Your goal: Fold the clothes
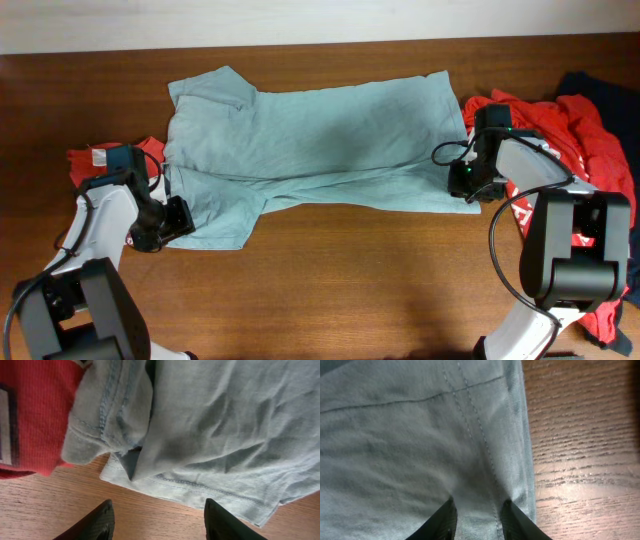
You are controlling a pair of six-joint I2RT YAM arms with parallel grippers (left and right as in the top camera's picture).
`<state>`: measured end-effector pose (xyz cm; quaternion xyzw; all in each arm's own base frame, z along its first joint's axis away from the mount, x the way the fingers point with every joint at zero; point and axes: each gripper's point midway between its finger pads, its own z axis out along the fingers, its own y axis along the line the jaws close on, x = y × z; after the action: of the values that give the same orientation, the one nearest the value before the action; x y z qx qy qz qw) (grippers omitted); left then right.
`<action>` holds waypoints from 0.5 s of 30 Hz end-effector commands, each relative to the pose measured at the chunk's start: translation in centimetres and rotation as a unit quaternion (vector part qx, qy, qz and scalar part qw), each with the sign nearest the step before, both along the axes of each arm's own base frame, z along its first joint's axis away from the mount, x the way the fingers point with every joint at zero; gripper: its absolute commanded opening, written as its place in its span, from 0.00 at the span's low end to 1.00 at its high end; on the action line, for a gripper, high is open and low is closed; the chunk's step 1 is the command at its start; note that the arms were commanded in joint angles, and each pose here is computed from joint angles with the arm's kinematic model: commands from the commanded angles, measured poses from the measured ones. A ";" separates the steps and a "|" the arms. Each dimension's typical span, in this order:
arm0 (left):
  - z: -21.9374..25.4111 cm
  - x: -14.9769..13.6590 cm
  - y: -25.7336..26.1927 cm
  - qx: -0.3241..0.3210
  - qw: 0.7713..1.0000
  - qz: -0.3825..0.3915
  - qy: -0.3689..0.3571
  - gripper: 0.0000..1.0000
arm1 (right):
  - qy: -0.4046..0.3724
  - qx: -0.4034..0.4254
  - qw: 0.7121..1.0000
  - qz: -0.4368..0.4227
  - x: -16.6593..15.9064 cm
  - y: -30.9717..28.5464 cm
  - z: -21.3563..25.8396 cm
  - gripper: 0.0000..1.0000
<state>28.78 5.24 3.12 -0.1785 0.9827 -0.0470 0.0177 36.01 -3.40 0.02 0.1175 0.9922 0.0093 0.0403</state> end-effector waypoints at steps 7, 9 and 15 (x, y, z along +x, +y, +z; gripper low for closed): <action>4.7 4.9 1.1 0.019 0.995 -0.004 -0.102 0.51 | 0.026 0.006 1.000 -0.001 -1.3 0.2 -0.7 0.35; 6.7 6.6 1.6 0.030 0.990 -0.003 -0.137 0.40 | 0.027 0.005 1.000 -0.001 -1.3 0.1 -0.7 0.35; 8.2 9.1 4.8 0.079 0.979 0.022 -0.184 0.09 | 0.028 0.005 1.000 -0.001 -1.4 0.2 -0.7 0.35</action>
<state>37.91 8.51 11.03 -0.1736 0.9624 -0.0188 0.2080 35.48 -3.35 -0.01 0.1165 0.9927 0.0091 0.0293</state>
